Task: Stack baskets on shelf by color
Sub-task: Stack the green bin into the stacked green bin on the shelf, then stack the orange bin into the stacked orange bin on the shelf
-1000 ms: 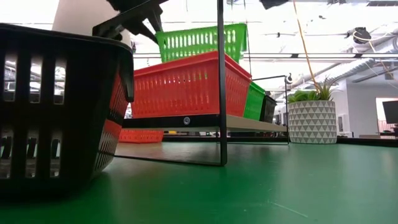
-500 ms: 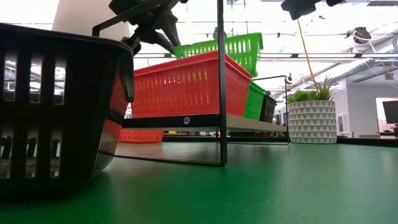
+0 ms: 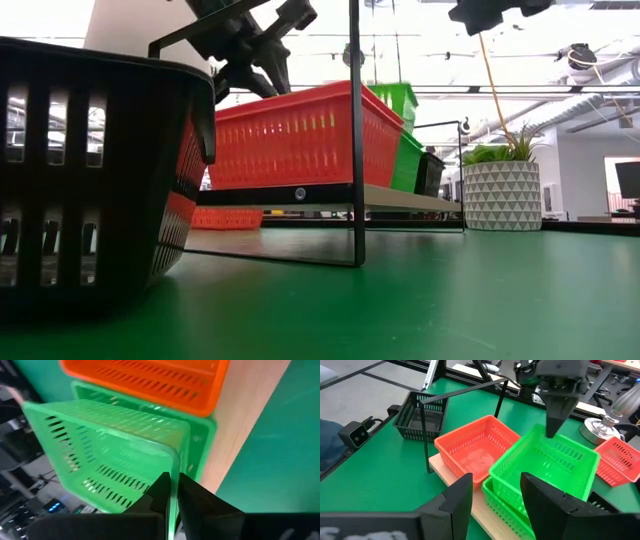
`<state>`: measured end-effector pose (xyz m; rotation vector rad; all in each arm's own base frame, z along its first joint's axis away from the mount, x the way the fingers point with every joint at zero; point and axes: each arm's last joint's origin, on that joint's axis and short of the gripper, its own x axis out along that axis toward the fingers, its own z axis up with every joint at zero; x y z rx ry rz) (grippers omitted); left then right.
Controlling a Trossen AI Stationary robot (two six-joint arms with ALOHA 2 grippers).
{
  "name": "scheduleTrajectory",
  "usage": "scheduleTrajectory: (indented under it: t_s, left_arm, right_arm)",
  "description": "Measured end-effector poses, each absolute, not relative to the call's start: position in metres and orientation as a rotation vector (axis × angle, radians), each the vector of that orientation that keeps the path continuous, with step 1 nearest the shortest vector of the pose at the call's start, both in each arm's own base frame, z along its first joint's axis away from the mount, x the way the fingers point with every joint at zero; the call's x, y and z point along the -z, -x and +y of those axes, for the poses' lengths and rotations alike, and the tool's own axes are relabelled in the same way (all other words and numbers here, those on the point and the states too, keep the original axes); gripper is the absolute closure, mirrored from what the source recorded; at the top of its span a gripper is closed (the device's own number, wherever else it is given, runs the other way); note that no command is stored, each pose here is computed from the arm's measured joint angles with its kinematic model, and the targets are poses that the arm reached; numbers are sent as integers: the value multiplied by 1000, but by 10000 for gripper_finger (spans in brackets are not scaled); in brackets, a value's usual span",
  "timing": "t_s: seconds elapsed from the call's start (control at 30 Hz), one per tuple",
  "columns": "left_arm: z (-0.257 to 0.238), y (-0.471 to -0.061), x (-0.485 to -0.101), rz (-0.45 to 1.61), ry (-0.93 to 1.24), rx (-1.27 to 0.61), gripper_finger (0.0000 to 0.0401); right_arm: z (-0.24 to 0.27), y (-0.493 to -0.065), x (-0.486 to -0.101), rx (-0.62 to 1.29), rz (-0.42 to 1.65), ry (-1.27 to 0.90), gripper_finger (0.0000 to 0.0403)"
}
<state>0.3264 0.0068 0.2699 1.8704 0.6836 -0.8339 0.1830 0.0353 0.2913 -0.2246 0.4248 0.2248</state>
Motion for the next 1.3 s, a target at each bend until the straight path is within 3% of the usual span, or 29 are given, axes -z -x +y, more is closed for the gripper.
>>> scheduleTrajectory:
  t_s: [0.2, 0.47, 0.77, 1.0, 1.2, 1.3]
  left_arm:
    - [8, -332, -267, 691, -1839, 791, 348]
    - [10, -334, -269, 725, -1777, 698, 278]
    - [12, -331, -268, 923, -1636, 499, 236]
    - [12, -329, -271, 1078, -1249, 8, 253]
    - [17, -326, -273, 1059, -897, -441, 269]
    - [22, -325, -274, 1025, -779, -572, 276]
  right_arm:
    - [35, -183, -291, -225, 426, 224, 243]
    - [35, -183, -291, -202, 431, 204, 243]
    - [38, -203, -272, -168, 541, 197, 243]
    - [39, -218, -258, -143, 594, 243, 243]
    - [35, -220, -258, -86, 587, 248, 243]
    - [34, -220, -260, -70, 581, 222, 243]
